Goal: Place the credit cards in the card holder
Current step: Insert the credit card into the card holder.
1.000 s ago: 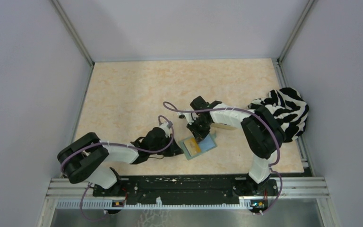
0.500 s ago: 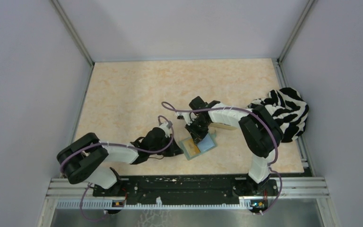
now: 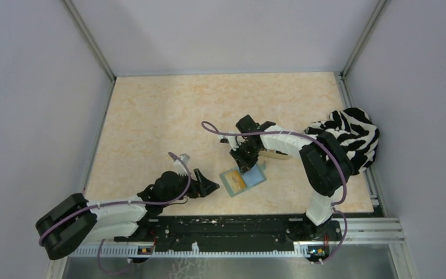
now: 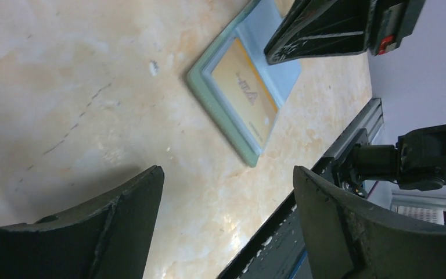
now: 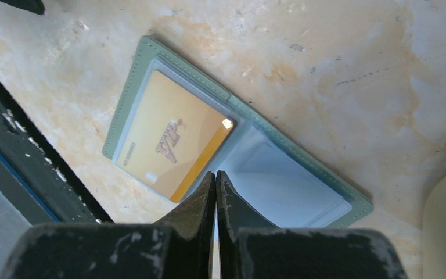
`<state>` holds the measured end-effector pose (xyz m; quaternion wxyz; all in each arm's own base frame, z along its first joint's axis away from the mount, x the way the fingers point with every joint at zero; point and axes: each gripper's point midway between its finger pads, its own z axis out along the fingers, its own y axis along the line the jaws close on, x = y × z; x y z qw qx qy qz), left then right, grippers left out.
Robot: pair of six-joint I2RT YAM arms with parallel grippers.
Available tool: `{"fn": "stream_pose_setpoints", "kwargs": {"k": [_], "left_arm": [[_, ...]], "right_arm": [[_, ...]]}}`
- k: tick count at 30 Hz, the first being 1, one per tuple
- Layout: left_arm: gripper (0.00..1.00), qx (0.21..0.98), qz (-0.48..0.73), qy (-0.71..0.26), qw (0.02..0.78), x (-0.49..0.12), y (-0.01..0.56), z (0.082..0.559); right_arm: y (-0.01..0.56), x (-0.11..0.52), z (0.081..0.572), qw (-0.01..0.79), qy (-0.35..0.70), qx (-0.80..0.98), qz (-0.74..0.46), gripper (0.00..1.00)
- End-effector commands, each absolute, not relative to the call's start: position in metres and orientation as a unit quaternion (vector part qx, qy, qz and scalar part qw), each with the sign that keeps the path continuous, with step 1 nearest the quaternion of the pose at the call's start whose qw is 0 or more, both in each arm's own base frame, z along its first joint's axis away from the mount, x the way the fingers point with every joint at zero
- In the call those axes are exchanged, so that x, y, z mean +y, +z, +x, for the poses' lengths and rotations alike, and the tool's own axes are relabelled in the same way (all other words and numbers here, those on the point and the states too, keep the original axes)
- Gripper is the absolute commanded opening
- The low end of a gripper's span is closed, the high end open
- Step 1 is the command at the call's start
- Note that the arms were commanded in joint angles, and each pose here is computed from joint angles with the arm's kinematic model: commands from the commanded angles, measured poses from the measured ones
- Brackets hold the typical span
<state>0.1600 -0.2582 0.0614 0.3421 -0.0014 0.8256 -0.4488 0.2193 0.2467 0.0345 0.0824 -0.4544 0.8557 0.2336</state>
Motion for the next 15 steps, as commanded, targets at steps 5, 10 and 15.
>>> {"fn": "stream_pose_setpoints", "kwargs": {"k": [5,10,15], "left_arm": [[0.84,0.799,-0.042,-0.504,0.326,-0.269,0.076,0.158],[0.73,0.806,-0.076,-0.512,0.288,-0.276,0.065,0.158],[0.70,0.825,-0.089,-0.503,0.243,-0.288,0.046,0.156]], "right_arm": [[0.017,0.229,0.239,0.089,0.166,0.874,-0.449,0.00],[0.005,0.224,0.235,0.064,0.154,0.879,-0.446,0.00],[-0.003,0.219,0.234,0.051,0.145,0.883,-0.443,0.00]]}}
